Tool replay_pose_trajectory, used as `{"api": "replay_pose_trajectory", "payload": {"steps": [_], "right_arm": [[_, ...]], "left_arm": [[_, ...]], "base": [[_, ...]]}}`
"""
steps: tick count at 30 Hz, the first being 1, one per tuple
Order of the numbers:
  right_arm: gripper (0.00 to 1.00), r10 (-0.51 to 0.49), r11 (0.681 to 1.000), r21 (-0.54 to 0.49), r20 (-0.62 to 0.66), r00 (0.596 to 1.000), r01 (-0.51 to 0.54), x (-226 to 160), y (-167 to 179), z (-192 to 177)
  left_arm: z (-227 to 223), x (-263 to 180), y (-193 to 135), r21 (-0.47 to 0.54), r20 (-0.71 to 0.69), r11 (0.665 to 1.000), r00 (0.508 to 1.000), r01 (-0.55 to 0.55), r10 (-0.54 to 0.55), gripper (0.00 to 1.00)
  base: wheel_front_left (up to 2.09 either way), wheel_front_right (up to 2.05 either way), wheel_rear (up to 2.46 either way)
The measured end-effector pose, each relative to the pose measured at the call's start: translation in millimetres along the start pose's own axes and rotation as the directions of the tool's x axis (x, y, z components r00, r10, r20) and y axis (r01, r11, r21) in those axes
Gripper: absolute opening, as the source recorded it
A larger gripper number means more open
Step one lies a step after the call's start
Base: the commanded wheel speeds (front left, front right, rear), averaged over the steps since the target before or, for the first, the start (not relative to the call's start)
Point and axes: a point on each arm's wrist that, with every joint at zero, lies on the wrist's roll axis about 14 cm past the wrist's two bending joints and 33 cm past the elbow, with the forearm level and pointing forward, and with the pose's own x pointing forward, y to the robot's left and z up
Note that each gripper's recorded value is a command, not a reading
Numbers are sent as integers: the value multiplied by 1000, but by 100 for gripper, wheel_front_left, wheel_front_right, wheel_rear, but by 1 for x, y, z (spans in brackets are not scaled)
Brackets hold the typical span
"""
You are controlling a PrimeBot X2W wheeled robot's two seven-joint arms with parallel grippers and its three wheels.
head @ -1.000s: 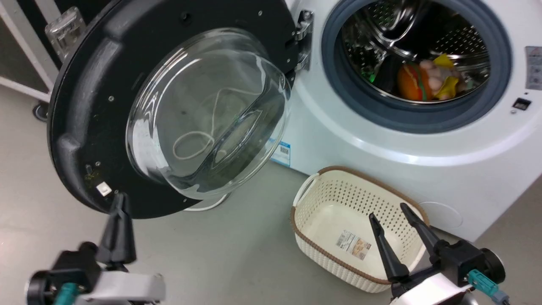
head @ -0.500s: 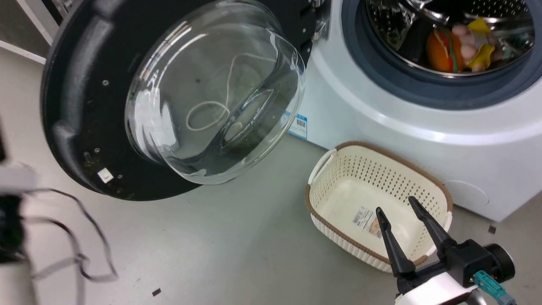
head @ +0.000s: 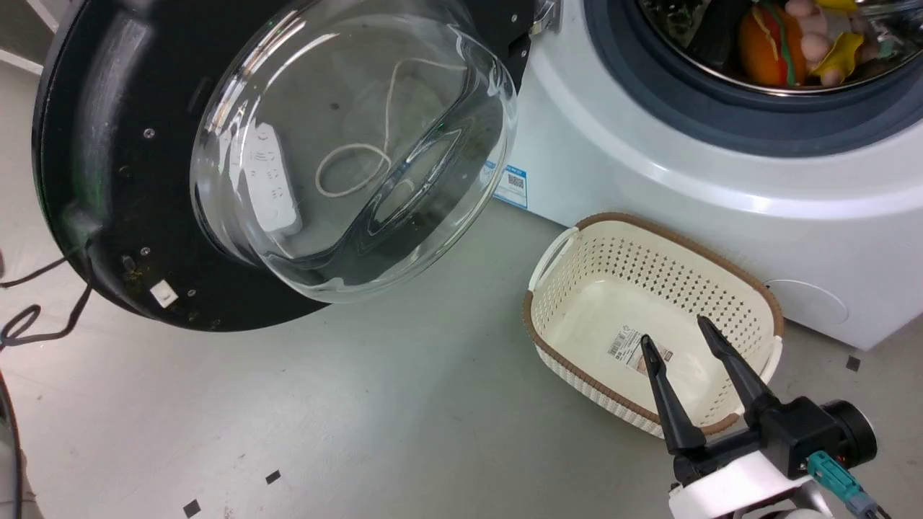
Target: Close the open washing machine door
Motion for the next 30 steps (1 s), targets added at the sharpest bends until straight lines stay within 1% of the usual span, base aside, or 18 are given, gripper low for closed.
{"api": "replay_pose_trajectory", "payload": {"steps": [1, 2, 3, 4, 6, 12, 14, 15, 16, 17, 18, 19, 21, 22, 23, 24, 25, 30], "right_arm": [[100, 4, 1000, 4, 2, 1000, -4, 2, 1, -1], [100, 4, 1000, 4, 2, 1000, -4, 2, 1, -1], [100, 8, 1000, 9, 4, 1000, -8, 4, 2, -3], [100, 8, 1000, 9, 4, 1000, -8, 4, 2, -3], [100, 15, 1000, 16, -1, 1000, -15, 5, 4, -7], [100, 2, 1000, 11, 5, 1000, -2, 6, -1, -5], [100, -12, 1000, 5, 9, 1000, 12, 4, -5, -2], [100, -36, 999, 0, 16, 999, 36, 2, -13, 1], [100, -36, 999, 0, 16, 999, 36, 2, -13, 1], [100, -62, 998, -2, 31, 998, 62, 0, -20, 8], [100, -62, 998, -2, 31, 998, 62, 0, -20, 8], [100, -80, 997, -10, 48, 996, 81, -3, -25, 16], [100, -87, 996, -15, 56, 995, 88, -5, -27, 19], [100, -101, 994, -27, 70, 992, 104, -8, -30, 26], [100, -101, 994, -27, 70, 992, 104, -8, -30, 26], [100, -123, 991, -35, 81, 989, 126, -14, -35, 32], [100, -123, 991, -35, 81, 989, 126, -14, -35, 32], [100, -166, 985, -40, 105, 981, 171, -28, -45, 45]], "left_arm": [[-12, 2, -2, -54, -81, 998, 997, 14, -18, 0], [-12, 2, -2, -54, -81, 998, 997, 14, -18, 0], [-23, 1, -2, -95, -152, 995, 988, 24, -38, 0], [-23, 1, -2, -95, -152, 995, 988, 24, -38, 0], [-38, -2, -3, -131, -253, 991, 965, 38, -71, 0], [-56, -11, -17, -182, -355, 977, 920, 109, -168, 0], [-68, -18, -21, -191, -400, 973, 895, 131, -199, 0], [-82, -26, -24, -209, -444, 967, 867, 146, -227, 0], [-82, -26, -24, -209, -444, 967, 867, 146, -227, 0], [-96, -37, -26, -226, -486, 961, 837, 159, -253, 0], [-96, -37, -26, -226, -486, 961, 837, 159, -253, 0], [-109, -49, -29, -244, -516, 954, 809, 175, -281, 0], [-115, -55, -31, -250, -529, 950, 796, 185, -294, 0], [-127, -69, -36, -275, -556, 941, 765, 200, -325, 0], [-127, -69, -36, -275, -556, 941, 765, 200, -325, 0], [-140, -83, -42, -319, -572, 924, 734, 212, -366, 0], [-140, -83, -42, -319, -572, 924, 734, 212, -366, 0], [-174, -117, -49, -392, -622, 895, 655, 213, -428, 0]], "base": [[0, 0, 0], [0, 0, 0], [0, 0, 0], [0, 0, 0], [0, 0, 0], [0, 0, 0], [0, 0, 0], [0, 0, 0], [0, 0, 0], [0, 0, 0], [0, 0, 0], [0, 0, 0], [0, 0, 0], [0, 0, 0], [0, 0, 0], [0, 0, 0], [0, 0, 0], [0, 0, 0]]}}
